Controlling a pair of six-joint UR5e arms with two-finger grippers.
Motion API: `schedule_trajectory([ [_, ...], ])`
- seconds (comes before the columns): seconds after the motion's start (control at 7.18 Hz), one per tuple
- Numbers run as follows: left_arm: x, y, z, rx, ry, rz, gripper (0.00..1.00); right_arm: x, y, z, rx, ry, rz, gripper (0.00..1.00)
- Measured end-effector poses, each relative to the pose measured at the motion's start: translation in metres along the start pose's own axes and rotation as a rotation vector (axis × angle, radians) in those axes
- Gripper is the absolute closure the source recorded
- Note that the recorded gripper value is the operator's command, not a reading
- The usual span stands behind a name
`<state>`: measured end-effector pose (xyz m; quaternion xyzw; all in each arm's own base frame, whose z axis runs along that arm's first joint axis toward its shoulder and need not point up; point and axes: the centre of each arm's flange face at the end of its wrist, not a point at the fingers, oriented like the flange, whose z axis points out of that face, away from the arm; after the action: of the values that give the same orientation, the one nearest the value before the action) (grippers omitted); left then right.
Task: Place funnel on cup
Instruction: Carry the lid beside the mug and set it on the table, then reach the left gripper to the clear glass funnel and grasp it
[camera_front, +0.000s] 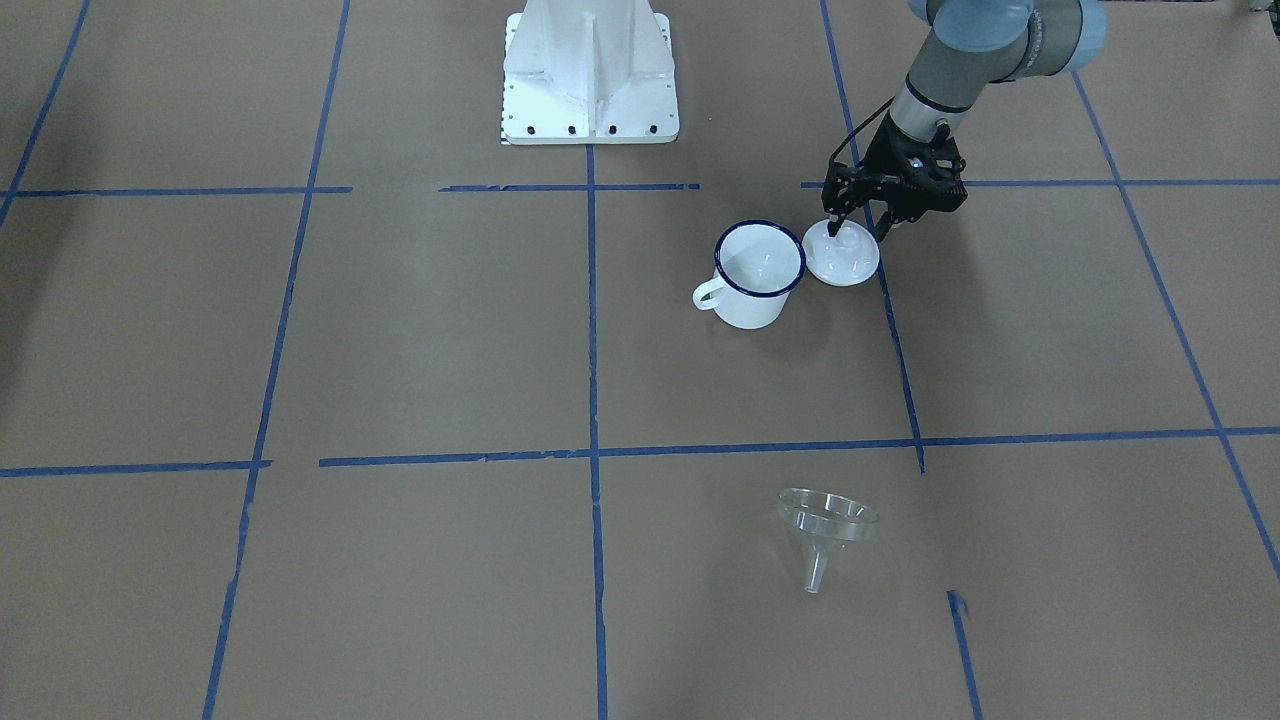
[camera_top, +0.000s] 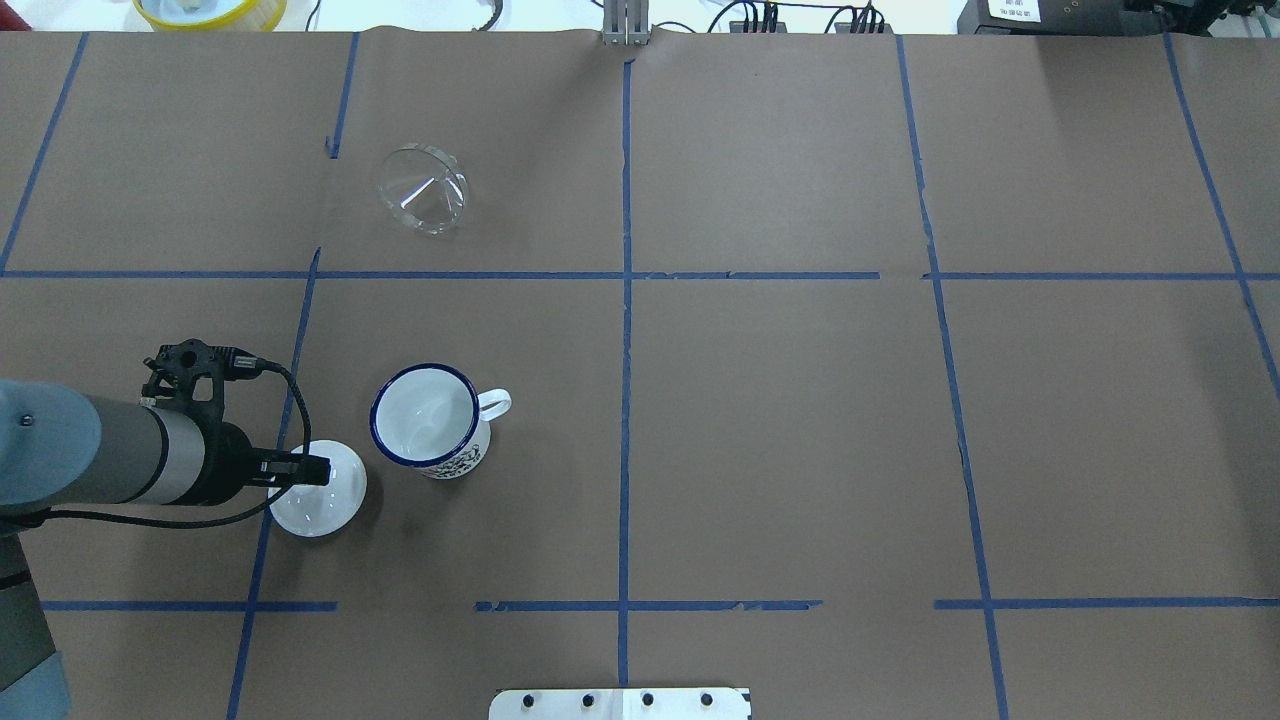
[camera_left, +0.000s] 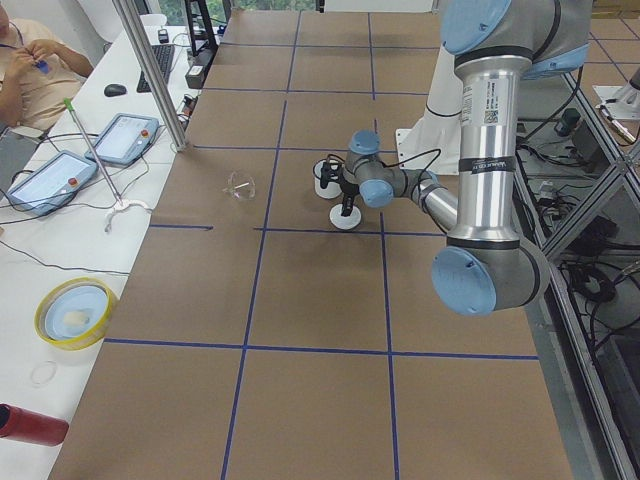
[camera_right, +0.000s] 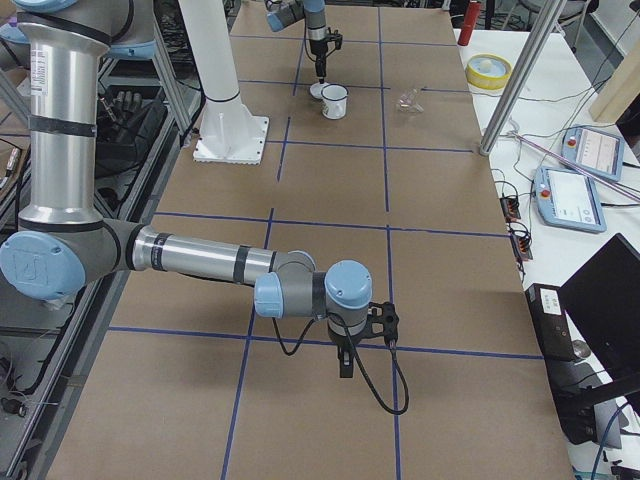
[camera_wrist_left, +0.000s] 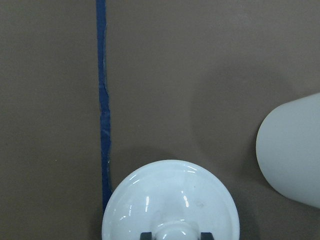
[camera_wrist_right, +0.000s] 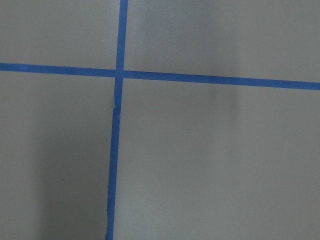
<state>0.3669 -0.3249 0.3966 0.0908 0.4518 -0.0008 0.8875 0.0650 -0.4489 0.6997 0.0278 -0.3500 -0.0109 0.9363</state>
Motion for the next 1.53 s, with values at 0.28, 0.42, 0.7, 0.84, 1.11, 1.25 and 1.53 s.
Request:
schedule_trajectory([
  [0.28,0.006,-0.057,-0.058,0.14,0.071,-0.091,0.0,0.0,0.0,0.0,0.0,0.0,0.0,0.0],
  [0.42,0.014,-0.091,-0.08,0.212,0.125,-0.208,0.0,0.0,0.0,0.0,0.0,0.0,0.0,0.0],
  [0.7,0.047,-0.155,-0.076,0.295,0.235,-0.492,0.03,0.0,0.0,0.0,0.0,0.0,0.0,0.0],
  [0.84,0.062,-0.19,-0.048,0.346,0.258,-0.633,0.03,0.0,0.0,0.0,0.0,0.0,0.0,0.0],
  [1.11,0.065,-0.238,0.018,0.413,0.309,-0.802,0.04,0.0,0.0,0.0,0.0,0.0,0.0,0.0],
  [1.25,0.065,-0.254,0.043,0.45,0.326,-0.855,0.04,0.0,0.0,0.0,0.0,0.0,0.0,0.0],
  [1.53,0.072,-0.278,0.07,0.51,0.326,-0.923,0.29,0.0,0.0,0.0,0.0,0.0,0.0,0.0],
])
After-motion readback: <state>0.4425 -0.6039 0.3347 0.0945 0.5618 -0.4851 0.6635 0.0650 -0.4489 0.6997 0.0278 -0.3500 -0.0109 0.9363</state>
